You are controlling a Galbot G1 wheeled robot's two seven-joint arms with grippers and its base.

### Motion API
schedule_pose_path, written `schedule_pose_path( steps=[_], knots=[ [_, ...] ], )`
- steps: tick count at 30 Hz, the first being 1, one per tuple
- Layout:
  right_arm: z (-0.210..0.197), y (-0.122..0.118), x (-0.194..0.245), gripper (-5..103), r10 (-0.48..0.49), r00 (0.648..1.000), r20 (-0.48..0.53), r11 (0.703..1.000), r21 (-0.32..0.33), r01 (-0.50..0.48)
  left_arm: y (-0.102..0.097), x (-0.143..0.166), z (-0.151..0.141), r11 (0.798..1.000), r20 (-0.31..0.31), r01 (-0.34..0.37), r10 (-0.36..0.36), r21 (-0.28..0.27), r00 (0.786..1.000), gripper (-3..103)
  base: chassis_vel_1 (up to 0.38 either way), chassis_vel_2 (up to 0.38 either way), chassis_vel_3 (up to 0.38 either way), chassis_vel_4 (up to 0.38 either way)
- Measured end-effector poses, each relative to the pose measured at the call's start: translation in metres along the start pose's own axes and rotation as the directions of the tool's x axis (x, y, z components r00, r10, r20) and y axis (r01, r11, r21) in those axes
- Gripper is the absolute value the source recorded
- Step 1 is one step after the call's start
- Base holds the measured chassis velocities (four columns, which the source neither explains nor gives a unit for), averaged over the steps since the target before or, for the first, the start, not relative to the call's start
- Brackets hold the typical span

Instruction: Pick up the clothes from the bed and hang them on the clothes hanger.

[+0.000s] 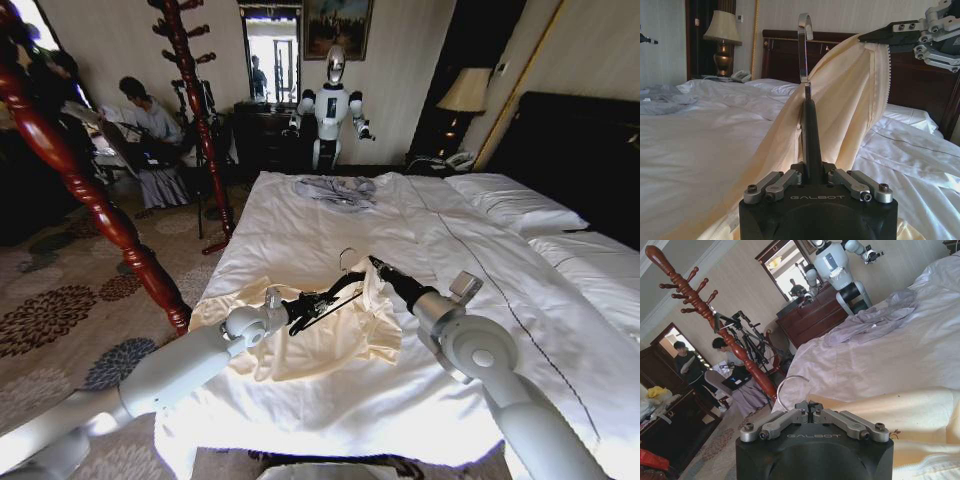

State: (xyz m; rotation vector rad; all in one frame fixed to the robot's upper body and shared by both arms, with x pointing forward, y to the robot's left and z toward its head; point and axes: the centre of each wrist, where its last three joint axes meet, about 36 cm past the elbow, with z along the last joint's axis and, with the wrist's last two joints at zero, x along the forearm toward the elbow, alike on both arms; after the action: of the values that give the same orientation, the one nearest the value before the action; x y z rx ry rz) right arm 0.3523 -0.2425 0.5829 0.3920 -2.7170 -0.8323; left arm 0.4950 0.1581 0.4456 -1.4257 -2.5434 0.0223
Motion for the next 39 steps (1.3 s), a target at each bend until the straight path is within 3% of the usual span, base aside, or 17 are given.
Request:
schedule_pose_path(
  steps=[7, 8, 10, 14, 16, 17, 23, 27, 29, 30, 31, 34, 37, 39],
  knots=[
    [0.003, -0.006, -0.001, -2, 0.01, 1.0, -0.023, 1.0, -0.018, -0.01, -0.008, 0.0, -0.001, 1.0, 0.012, -0.009, 0.009, 0.007, 1.0, 16, 0.0, 0.0, 0.0, 0.0],
    [0.002, -0.006, -0.001, 3, 0.008, 1.0, -0.029, 1.0, -0.029, -0.009, -0.008, 0.002, -0.001, 1.0, 0.012, -0.009, 0.009, 0.005, 1.0, 16, 0.0, 0.0, 0.0, 0.0],
    [0.002, -0.007, 0.0, 3, 0.004, 0.999, -0.037, 0.999, -0.04, -0.005, -0.008, 0.004, -0.001, 1.0, 0.013, -0.007, 0.007, 0.002, 1.0, 16, 0.0, 0.0, 0.0, 0.0],
    [0.004, -0.004, 0.006, 25, -0.022, 0.997, -0.069, 0.998, -0.057, 0.018, -0.004, 0.008, -0.003, 1.0, 0.016, 0.005, -0.005, -0.003, 1.0, 16, 0.0, 0.0, 0.0, 0.0],
    [0.005, -0.004, 0.007, 25, -0.027, 0.997, -0.073, 0.998, -0.056, 0.023, -0.003, 0.007, -0.003, 1.0, 0.017, 0.006, -0.006, -0.004, 1.0, 16, 0.0, 0.0, 0.0, 0.0],
    [0.005, -0.002, 0.01, 36, -0.044, 0.996, -0.082, 0.998, -0.053, 0.039, -0.003, 0.006, -0.003, 1.0, 0.019, 0.006, -0.006, -0.002, 1.0, 16, 0.0, 0.0, 0.0, 0.0],
    [0.0, 0.007, 0.016, 53, -0.1, 0.991, -0.089, 0.995, -0.034, 0.098, -0.004, -0.002, 0.0, 1.0, 0.024, 0.002, -0.003, 0.01, 1.0, 16, 0.0, 0.0, 0.0, 0.0],
    [-0.003, 0.008, 0.016, 70, -0.087, 0.995, -0.037, 0.996, 0.013, 0.088, -0.007, -0.005, 0.003, 1.0, 0.02, -0.004, 0.004, 0.012, 1.0, 16, 0.0, 0.0, 0.0, 0.0],
    [-0.001, 0.003, 0.011, 76, -0.046, 0.999, 0.021, 0.994, 0.1, 0.044, -0.009, -0.006, 0.005, 1.0, 0.016, -0.007, 0.007, 0.013, 1.0, 16, 0.0, 0.0, 0.0, 0.0],
    [-0.001, 0.003, 0.011, 76, -0.046, 0.999, 0.021, 0.994, 0.1, 0.044, -0.009, -0.006, 0.005, 1.0, 0.016, -0.007, 0.007, 0.013, 1.0, 16, 0.0, 0.0, 0.0, 0.0],
    [0.002, -0.002, 0.009, 86, -0.027, 0.998, 0.052, 0.984, 0.176, 0.017, -0.011, -0.006, 0.005, 1.0, 0.017, -0.011, 0.01, 0.015, 1.0, 16, 0.0, 0.0, 0.0, 0.0],
    [0.004, -0.009, 0.008, 96, -0.007, 0.997, 0.082, 0.971, 0.238, -0.013, -0.013, -0.007, 0.003, 1.0, 0.03, -0.011, 0.01, 0.02, 1.0, 16, 0.0, 0.0, 0.0, 0.0],
    [0.003, -0.017, 0.009, 100, 0.018, 0.996, 0.084, 0.971, 0.238, -0.038, -0.013, -0.006, -0.002, 1.0, 0.043, -0.011, 0.01, 0.029, 0.999, 16, 0.0, 0.0, 0.0, 0.0],
    [0.007, -0.04, 0.011, 100, 0.077, 0.992, 0.101, 0.95, 0.294, -0.103, -0.014, 0.002, -0.007, 0.999, 0.055, -0.013, 0.011, 0.035, 0.998, 16, 0.0, 0.0, 0.0, 0.0]
  ],
)
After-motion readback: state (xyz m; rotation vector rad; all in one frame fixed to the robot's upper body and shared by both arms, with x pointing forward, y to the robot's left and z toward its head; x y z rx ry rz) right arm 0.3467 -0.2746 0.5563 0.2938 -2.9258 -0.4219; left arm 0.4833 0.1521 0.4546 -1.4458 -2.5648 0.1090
